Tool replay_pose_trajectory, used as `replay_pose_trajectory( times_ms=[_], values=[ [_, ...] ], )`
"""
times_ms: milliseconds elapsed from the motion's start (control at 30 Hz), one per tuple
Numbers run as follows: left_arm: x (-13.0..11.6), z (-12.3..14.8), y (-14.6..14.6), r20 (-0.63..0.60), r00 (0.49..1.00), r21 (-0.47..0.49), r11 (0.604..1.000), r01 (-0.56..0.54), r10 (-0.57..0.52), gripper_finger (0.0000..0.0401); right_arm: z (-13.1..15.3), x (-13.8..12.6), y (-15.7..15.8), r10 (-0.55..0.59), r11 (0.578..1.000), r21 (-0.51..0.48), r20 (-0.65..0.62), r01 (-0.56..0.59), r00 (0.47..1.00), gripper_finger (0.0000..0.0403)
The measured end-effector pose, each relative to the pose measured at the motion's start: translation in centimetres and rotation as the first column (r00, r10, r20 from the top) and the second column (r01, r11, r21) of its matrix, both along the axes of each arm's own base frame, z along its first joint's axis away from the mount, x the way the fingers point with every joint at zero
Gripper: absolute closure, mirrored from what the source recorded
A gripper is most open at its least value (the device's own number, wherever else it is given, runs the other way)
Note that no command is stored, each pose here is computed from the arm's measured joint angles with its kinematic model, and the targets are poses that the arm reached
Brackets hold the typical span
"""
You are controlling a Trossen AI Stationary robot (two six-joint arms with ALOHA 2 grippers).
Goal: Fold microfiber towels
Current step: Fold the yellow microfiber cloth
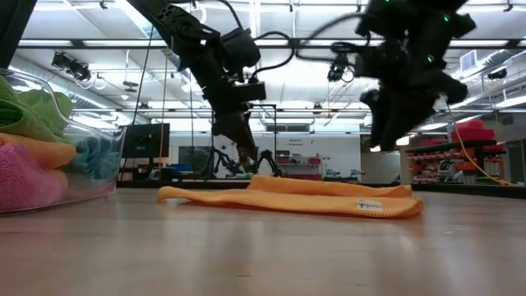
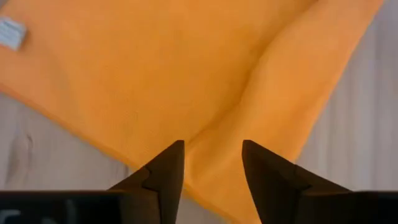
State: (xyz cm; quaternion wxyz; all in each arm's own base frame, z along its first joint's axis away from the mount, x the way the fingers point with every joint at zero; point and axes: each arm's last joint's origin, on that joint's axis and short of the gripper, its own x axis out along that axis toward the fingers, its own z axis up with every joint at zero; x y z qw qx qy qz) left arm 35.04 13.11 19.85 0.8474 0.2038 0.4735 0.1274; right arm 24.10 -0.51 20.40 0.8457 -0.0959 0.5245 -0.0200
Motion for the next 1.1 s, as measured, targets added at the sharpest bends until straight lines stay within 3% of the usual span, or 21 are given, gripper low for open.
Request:
replay_pose_trajectory(
  times_ms=[133, 367, 600, 1100],
  values=[
    [-0.4, -0.2, 0.4, -0.015, 0.999, -0.021, 0.999, -0.034, 0.033, 0.028, -2.1, -1.4, 0.1, -0.013, 1.0, 0.007, 0.002, 0.013, 1.0, 0.0229],
    [-0.1, -0.3, -0.9, -0.059, 0.997, -0.018, 0.998, 0.056, -0.057, 0.0249, -5.2, -2.7, 1.0, 0.047, 0.999, -0.008, 0.113, -0.047, 0.992, 0.0235],
    [0.4, -0.3, -2.6, -0.063, 0.99, -0.012, 0.992, 0.125, -0.125, 0.0262, -6.9, -3.7, 1.6, 0.088, 0.988, -0.135, 0.137, -0.07, 0.987, 0.0241],
    [0.3, -0.4, -2.5, -0.09, 0.986, -0.005, 0.99, 0.139, -0.139, 0.0287, -8.5, -5.0, 2.9, 0.146, 0.96, -0.26, 0.144, -0.104, 0.979, 0.0259]
  ],
)
